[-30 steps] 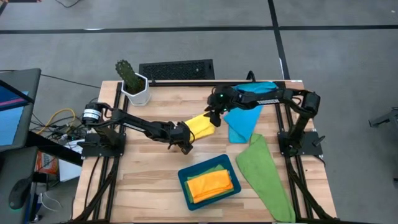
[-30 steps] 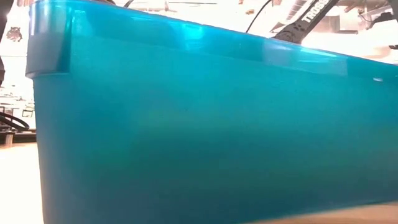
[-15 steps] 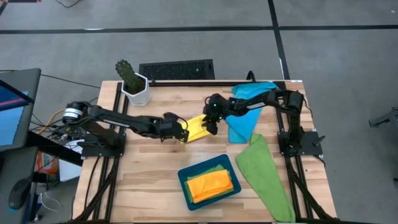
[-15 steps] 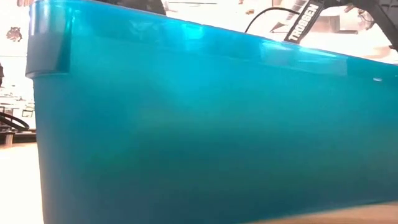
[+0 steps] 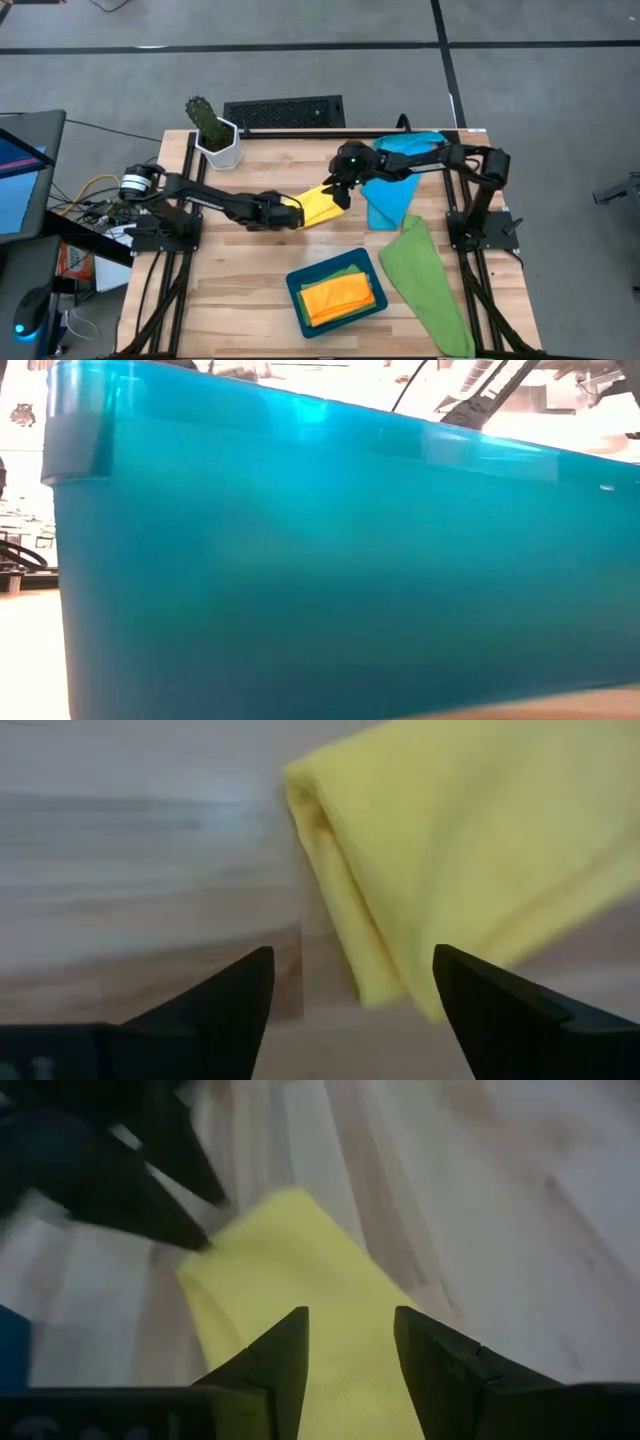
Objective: Fold microfiber towels
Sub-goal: Put the folded yellow microfiber towel into the blue bin
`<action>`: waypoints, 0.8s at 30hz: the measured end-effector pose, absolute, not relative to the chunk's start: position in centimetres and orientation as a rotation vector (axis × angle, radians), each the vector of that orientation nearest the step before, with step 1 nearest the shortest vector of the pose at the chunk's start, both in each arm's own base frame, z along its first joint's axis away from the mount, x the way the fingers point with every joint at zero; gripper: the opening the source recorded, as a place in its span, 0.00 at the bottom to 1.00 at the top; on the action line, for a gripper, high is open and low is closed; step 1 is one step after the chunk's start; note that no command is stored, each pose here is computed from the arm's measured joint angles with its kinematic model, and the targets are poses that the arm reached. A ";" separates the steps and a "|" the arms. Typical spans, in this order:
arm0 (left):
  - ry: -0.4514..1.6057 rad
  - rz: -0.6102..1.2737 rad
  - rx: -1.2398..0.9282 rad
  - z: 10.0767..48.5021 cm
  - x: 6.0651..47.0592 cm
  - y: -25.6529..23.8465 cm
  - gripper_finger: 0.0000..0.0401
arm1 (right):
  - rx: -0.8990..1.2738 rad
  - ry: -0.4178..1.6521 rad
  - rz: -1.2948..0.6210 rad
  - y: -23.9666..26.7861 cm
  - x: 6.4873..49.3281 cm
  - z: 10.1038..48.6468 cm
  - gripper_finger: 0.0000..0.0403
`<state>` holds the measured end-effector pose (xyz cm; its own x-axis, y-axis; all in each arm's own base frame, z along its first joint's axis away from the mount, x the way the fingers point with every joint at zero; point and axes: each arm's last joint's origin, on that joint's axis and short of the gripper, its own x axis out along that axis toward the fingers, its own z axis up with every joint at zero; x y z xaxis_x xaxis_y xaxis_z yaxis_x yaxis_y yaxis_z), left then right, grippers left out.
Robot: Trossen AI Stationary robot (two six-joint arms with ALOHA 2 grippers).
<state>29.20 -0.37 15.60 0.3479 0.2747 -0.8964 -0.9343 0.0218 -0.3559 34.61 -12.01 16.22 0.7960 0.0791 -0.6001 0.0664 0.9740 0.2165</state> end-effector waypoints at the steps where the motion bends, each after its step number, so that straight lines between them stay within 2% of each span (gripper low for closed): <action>1: 0.723 1.092 -1.181 15.3 29.4 -0.1 0.67 | 0.228 0.639 0.007 -12.0 34.5 16.8 0.43; 8: 0.644 1.080 -1.219 13.9 30.9 1.8 0.65 | 0.207 0.586 0.007 -11.7 33.9 19.3 0.43; 12: 0.676 1.061 -1.282 12.2 31.9 2.5 0.64 | 0.206 0.600 0.010 -11.6 33.6 19.6 0.43; 16: 0.620 1.029 -1.351 11.3 32.9 3.0 0.60 | 0.218 0.647 0.015 -11.4 33.1 19.5 0.43; 20: 0.609 1.004 -1.392 11.0 33.1 3.6 0.44 | 0.223 0.675 0.018 -11.2 32.6 19.9 0.43; 24: 0.632 0.999 -1.344 10.7 33.0 4.2 0.17 | 0.225 0.678 0.018 -11.0 31.8 21.0 0.43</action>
<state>32.97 4.23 10.71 0.4691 0.2220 -0.8548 -0.8676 -0.0654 -0.4930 31.83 -10.98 21.03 0.7795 0.0891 -0.6201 0.0568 0.9757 0.2116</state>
